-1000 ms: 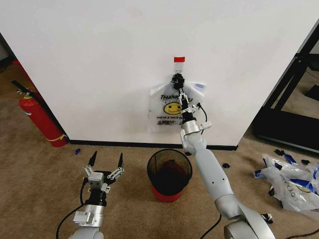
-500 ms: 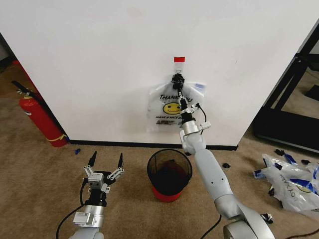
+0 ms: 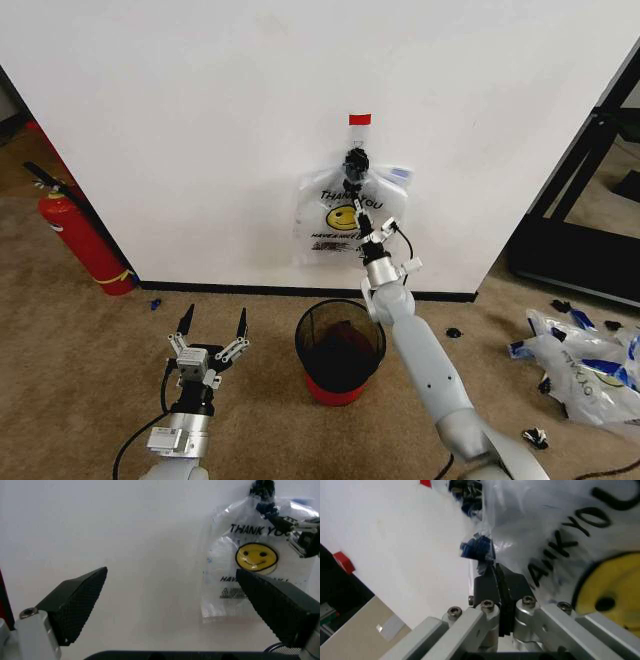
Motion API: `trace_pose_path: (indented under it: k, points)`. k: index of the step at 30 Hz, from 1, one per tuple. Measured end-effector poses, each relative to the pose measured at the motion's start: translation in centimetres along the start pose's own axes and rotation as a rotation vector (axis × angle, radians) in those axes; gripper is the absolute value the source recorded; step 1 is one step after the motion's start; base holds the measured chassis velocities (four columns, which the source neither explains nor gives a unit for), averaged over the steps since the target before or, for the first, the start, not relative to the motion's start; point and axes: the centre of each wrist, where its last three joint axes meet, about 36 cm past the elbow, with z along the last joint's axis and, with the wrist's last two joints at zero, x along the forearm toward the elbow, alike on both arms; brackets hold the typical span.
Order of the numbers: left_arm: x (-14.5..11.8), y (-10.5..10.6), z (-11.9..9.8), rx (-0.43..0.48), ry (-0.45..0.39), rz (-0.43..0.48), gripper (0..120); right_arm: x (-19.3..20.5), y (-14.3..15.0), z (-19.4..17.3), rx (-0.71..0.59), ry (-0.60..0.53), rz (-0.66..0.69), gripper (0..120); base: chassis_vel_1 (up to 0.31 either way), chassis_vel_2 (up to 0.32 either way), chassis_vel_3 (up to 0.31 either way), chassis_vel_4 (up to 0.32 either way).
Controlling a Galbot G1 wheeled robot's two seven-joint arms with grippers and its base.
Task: Pick up the garbage bag from the wall and place it over the trash bin.
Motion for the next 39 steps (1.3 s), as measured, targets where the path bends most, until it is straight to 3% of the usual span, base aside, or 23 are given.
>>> trace_pose_path:
  k: [14,21,39]
  points:
    - [0.4,0.2,-0.1,-0.009,-0.003,0.006,100,7.8,-2.2,-0.1,0.039,0.194,-0.1,0,0.0,0.0,0.0,0.0]
    - [0.5,0.3,-0.1,-0.011,-0.008,0.006,100,11.8,-3.6,-2.7,0.077,0.367,-0.149,0,0.0,0.0,0.0,0.0]
    - [0.6,0.0,-0.3,-0.006,-0.016,0.005,100,17.5,-5.0,-7.1,0.089,0.611,-0.205,0,0.0,0.0,0.0,0.0]
